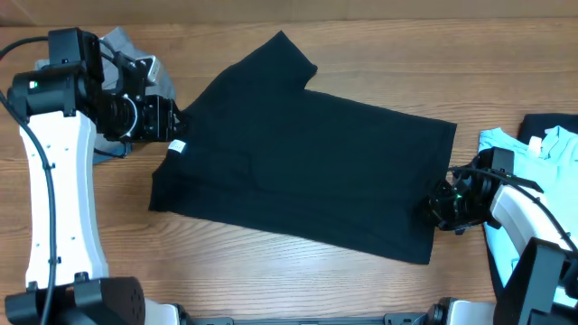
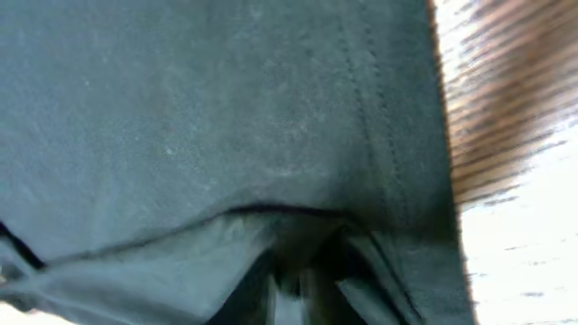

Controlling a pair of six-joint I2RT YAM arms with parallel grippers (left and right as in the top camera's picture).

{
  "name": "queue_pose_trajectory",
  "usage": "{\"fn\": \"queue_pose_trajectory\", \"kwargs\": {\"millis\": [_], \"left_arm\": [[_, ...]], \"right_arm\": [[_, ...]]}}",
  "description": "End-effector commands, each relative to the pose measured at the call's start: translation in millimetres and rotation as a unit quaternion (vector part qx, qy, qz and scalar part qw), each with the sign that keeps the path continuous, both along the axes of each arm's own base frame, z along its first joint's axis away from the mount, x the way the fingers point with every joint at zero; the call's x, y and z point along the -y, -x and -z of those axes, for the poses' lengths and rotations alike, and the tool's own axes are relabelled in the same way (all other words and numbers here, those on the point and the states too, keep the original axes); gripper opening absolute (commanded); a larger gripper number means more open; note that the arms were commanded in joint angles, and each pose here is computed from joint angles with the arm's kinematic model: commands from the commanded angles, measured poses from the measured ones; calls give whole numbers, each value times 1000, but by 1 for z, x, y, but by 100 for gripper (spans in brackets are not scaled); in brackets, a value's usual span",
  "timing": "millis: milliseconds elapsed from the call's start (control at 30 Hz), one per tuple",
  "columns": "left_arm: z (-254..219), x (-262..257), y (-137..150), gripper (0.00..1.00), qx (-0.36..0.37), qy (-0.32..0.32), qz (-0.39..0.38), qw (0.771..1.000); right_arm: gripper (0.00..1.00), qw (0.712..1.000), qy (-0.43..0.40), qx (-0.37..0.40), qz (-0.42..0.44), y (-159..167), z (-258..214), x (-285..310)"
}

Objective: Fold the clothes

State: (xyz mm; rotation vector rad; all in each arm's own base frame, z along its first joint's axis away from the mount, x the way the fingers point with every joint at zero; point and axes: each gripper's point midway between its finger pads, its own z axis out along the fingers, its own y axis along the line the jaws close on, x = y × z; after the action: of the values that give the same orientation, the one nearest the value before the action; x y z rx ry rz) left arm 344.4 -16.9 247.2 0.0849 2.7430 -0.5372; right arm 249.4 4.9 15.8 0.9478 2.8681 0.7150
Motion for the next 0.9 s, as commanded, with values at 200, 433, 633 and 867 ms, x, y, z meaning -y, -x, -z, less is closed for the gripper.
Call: {"fn": "queue_pose_trajectory", "kwargs": {"millis": [200,433,633,867], "left_arm": [[-14,-3,-1,62,28,-21,7,999],[-15,-3,-6,63,39,-23,7,999],[-15,-3,-7,67,41,-23,7,999],[3,28,-2,78,28,-30,84,996]], "right_arm": [[4,1000,-1,28,10,-8,-40,1],[4,992,69,4,109,2,-51,31],[4,987,101,21,127,-8,-50,44],[4,992,66,63,84,-20,-58,31]]}}
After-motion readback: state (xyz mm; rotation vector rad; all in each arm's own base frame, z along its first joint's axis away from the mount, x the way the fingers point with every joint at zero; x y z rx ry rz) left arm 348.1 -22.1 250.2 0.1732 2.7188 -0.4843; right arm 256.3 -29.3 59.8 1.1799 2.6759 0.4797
